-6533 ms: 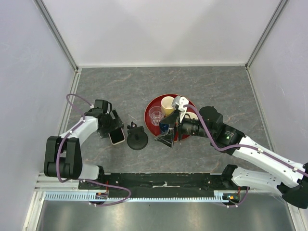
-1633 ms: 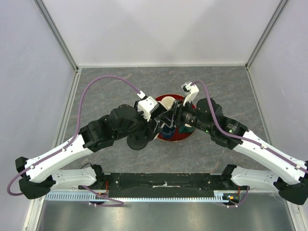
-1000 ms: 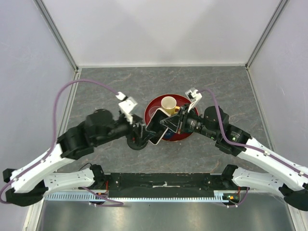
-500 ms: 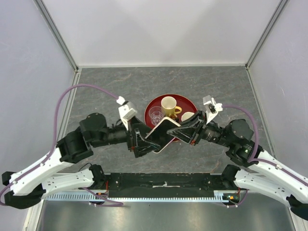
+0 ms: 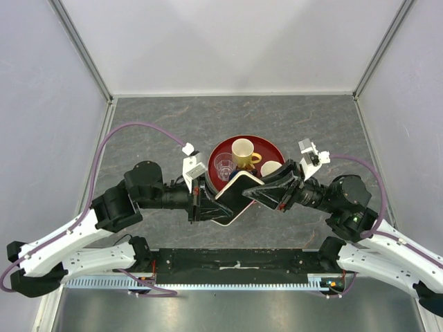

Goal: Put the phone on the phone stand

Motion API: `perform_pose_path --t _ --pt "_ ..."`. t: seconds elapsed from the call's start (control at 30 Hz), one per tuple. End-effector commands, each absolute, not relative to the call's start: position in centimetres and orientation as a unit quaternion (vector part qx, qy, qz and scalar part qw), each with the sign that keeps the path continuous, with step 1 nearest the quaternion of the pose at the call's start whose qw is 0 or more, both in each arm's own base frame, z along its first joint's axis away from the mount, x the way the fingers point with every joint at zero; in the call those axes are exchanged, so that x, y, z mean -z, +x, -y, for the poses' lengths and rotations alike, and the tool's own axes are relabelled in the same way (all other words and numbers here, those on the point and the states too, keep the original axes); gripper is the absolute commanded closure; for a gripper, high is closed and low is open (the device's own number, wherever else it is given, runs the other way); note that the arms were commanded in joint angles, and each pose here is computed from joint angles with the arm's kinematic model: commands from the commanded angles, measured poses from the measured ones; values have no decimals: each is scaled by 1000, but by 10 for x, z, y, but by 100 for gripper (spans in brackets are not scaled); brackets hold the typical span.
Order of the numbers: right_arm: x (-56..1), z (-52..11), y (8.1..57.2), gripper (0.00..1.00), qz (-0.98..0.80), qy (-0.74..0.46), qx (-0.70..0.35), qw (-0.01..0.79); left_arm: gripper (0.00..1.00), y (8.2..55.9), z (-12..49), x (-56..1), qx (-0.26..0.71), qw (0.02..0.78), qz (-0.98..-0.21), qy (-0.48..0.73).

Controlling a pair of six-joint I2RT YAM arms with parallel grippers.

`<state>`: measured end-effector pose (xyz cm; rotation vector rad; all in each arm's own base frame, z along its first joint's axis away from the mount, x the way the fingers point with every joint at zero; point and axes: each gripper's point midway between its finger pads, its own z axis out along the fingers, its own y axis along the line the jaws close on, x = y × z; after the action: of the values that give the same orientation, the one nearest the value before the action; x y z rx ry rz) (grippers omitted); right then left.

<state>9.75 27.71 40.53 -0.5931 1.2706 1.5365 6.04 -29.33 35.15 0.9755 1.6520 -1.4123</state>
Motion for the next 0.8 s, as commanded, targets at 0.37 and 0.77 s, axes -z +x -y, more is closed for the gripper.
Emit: perform_pose_path --t 0.37,0.77 --pt "-383 -306 108 35 -540 -355 -605 465 98 87 271 -347 475 433 -667 376" --pt "-376 -290 90 52 -456 -418 -677 398 98 77 270 -345 488 421 -650 401"
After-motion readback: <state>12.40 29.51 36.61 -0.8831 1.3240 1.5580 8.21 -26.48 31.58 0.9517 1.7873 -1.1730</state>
